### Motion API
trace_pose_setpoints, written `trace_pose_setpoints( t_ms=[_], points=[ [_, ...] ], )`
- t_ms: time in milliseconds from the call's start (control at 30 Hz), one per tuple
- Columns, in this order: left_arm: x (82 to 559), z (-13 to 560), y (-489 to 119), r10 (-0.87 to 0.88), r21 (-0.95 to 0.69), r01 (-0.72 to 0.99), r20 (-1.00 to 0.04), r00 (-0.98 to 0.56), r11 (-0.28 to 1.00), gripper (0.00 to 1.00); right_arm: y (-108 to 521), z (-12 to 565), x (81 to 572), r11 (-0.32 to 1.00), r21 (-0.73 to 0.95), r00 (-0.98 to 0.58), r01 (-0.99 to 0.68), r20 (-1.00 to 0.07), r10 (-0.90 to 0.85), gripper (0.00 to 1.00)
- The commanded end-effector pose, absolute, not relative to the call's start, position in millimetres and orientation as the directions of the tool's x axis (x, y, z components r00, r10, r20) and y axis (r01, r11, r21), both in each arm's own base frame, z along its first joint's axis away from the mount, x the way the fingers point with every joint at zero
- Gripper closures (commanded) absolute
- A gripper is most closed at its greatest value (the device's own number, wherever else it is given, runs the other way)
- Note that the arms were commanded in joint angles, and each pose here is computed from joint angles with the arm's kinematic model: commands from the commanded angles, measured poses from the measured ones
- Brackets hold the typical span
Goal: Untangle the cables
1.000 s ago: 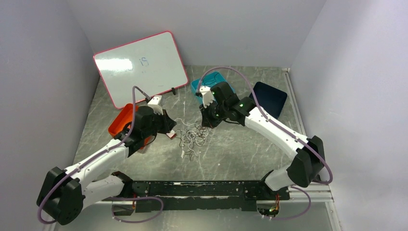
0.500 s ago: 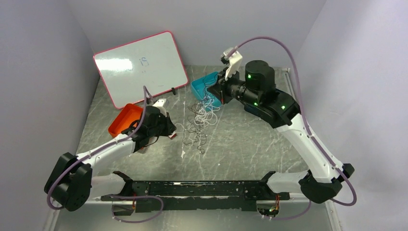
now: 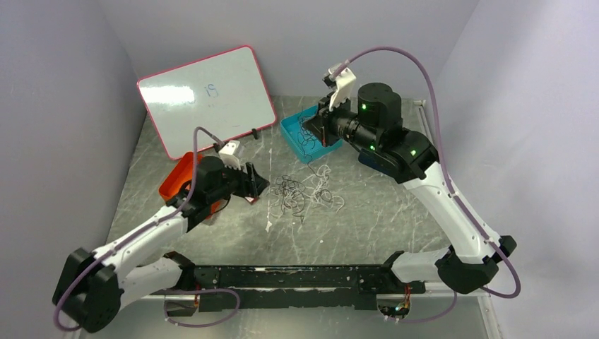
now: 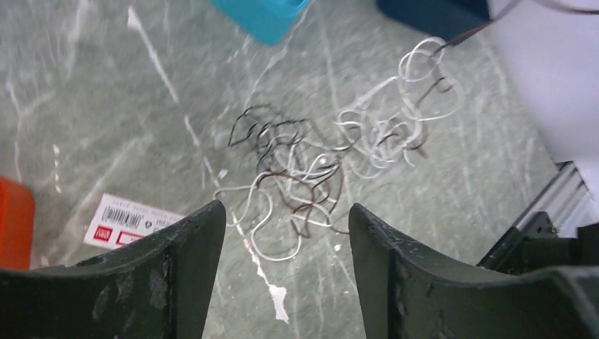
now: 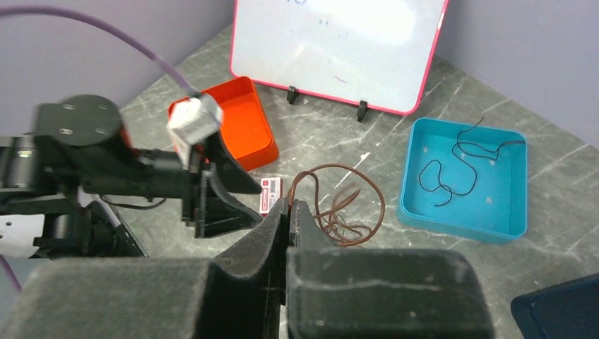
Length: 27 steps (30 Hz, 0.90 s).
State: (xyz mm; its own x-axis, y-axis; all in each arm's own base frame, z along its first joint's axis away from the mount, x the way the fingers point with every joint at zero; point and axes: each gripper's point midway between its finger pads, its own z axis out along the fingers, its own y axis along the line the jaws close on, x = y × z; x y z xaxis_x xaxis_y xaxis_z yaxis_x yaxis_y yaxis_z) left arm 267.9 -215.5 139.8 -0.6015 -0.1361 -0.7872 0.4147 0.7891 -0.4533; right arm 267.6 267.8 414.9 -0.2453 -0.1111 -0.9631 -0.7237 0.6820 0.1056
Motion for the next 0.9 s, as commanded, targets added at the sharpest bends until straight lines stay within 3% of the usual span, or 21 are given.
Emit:
trace_pose_setpoints(
  t_ms=[0, 233, 467, 867],
  points=[
    [265.7, 201.8, -222.0, -0.153, -0.411, 0.561, -0.880, -0.450, 0.719, 0.29, 270.7, 414.4, 272.2, 0.693, 0.119, -0.248, -0.711, -0.965, -0.088, 1.00],
    [253.7, 280.2, -226.3, -0.216, -0.326, 0.701, -0.945, -0.245, 0.635, 0.18, 281.7, 414.6, 274.8, 0.672, 0.157, -0.257, -0.724, -0.965, -0.051, 1.00],
    [251.0, 337.2, -250.0, -0.283, -0.266, 0.822, -0.950, -0.135, 0.503, 0.15, 300.0, 439.2, 272.1, 0.604, 0.219, -0.244, -0.766, -0.969, 0.041, 1.00],
    [260.9, 364.7, -285.1, -0.324, -0.263, 0.900, -0.934, -0.148, 0.347, 0.13, 322.5, 456.8, 267.5, 0.506, 0.270, -0.260, -0.819, -0.961, 0.091, 1.00]
  ],
)
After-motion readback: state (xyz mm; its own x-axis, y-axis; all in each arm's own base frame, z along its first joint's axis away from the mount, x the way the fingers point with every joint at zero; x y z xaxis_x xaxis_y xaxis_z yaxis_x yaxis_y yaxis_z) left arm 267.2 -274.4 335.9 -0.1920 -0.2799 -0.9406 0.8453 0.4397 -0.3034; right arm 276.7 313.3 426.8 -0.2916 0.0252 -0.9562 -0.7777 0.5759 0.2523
